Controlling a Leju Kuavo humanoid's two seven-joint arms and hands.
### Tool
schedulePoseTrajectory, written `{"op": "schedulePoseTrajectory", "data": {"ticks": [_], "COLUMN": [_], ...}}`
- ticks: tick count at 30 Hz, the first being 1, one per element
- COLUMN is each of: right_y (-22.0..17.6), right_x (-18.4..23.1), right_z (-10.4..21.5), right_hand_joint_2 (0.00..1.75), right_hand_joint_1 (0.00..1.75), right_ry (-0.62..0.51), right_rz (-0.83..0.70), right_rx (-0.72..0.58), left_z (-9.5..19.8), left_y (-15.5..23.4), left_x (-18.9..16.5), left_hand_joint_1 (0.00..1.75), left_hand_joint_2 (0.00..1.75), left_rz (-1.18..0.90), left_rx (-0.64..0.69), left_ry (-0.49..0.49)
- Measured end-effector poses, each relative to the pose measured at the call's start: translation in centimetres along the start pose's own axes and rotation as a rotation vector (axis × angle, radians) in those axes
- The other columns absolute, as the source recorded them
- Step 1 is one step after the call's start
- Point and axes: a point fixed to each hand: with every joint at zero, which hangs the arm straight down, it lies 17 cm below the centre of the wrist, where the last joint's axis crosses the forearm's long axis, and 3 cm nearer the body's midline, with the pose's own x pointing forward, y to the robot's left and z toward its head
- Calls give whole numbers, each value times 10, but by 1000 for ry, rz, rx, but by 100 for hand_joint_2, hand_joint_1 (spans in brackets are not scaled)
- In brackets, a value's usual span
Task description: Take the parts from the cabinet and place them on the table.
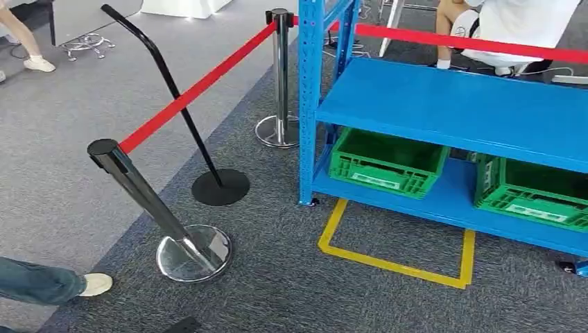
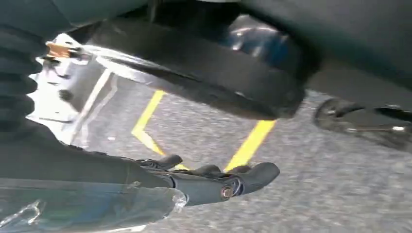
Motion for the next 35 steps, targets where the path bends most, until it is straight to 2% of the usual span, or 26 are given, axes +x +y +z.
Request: {"op": "schedulePoseTrajectory", "data": {"ticks": [1, 3, 4, 19, 35], "right_y": [0, 4, 6, 38, 38], "right_x": [1, -3, -7, -25, -27], "right_z": [0, 2, 4, 19, 24], "right_hand_joint_2": [0, 0, 0, 0, 0], "right_hand_joint_1": [0, 0, 0, 0, 0], "right_ry": [-9, -10, -5, 7, -16], "right_rz": [-7, -12, -14, -96, -184], "right_rx": [1, 14, 21, 139, 195], "left_z": [0, 1, 1, 3, 7], "left_y": [-1, -4, -5, -16, -23], "left_x": [-1, -2, -2, -8, -4], "left_hand_joint_1": [0, 0, 0, 0, 0], "left_hand_joint_2": [175, 175, 0, 0, 0], "left_rz": [8, 29, 40, 207, 388], "left_rx": [-5, -16, -22, -95, -163], "left_ry": [2, 8, 11, 26, 10]}}
